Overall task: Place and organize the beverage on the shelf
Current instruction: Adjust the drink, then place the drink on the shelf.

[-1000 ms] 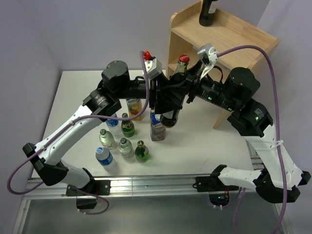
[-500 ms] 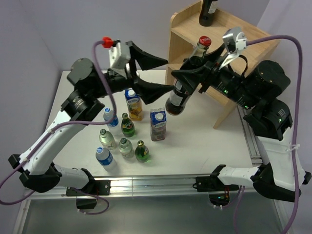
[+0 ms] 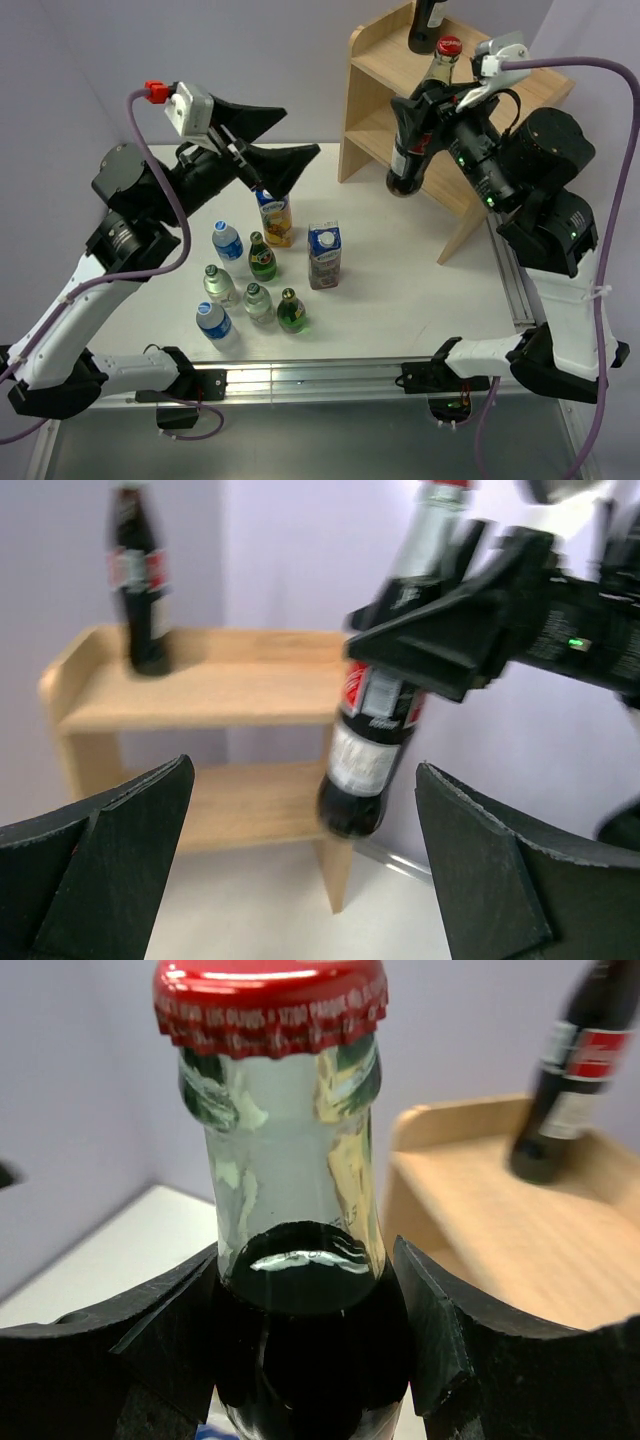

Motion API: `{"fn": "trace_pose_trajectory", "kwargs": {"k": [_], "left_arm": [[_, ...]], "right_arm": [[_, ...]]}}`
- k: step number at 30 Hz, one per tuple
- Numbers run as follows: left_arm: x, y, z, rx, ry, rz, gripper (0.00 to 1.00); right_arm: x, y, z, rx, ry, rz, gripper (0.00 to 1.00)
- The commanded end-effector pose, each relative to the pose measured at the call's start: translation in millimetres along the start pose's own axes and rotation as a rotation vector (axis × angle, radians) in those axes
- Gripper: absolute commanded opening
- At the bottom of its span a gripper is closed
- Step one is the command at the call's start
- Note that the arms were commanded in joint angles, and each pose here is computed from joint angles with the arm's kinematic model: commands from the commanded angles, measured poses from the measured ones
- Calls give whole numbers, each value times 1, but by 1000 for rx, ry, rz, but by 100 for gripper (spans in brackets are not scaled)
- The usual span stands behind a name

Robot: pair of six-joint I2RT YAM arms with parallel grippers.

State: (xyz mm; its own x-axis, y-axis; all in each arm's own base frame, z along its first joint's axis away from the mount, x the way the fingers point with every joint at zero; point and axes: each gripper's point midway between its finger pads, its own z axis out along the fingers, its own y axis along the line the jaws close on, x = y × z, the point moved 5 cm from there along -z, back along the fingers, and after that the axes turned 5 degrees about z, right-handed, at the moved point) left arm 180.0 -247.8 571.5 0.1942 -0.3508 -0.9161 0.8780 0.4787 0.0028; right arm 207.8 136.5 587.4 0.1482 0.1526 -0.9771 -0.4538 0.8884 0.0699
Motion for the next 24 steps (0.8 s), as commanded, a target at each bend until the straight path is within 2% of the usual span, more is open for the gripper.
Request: {"fn": "trace_pose_trajectory", "kwargs": {"k": [1, 3, 4, 7, 14, 20, 24], "left_arm": [[3, 33, -27, -329, 30, -69, 99], [15, 44, -45, -462, 87, -96, 100], [18, 57, -55, -586, 98, -92, 99], [31, 69, -80, -739, 183, -94, 99], [52, 65, -119, -790, 256, -106, 100], [78, 67, -139, -832, 340, -77, 99], [103, 64, -136, -800, 405, -91, 99]], "right_arm": [[-96, -34, -24, 218, -390, 5, 0], [-101, -39, -17, 267, -400, -28, 0], [-103, -46, -15, 315, -400, -37, 0], [-111, -57, -3, 389, -411, -67, 0], [-122, -86, 14, 492, -501, -52, 0], [-143, -108, 9, 574, -586, -92, 0], [-130, -121, 22, 584, -548, -119, 0]]}}
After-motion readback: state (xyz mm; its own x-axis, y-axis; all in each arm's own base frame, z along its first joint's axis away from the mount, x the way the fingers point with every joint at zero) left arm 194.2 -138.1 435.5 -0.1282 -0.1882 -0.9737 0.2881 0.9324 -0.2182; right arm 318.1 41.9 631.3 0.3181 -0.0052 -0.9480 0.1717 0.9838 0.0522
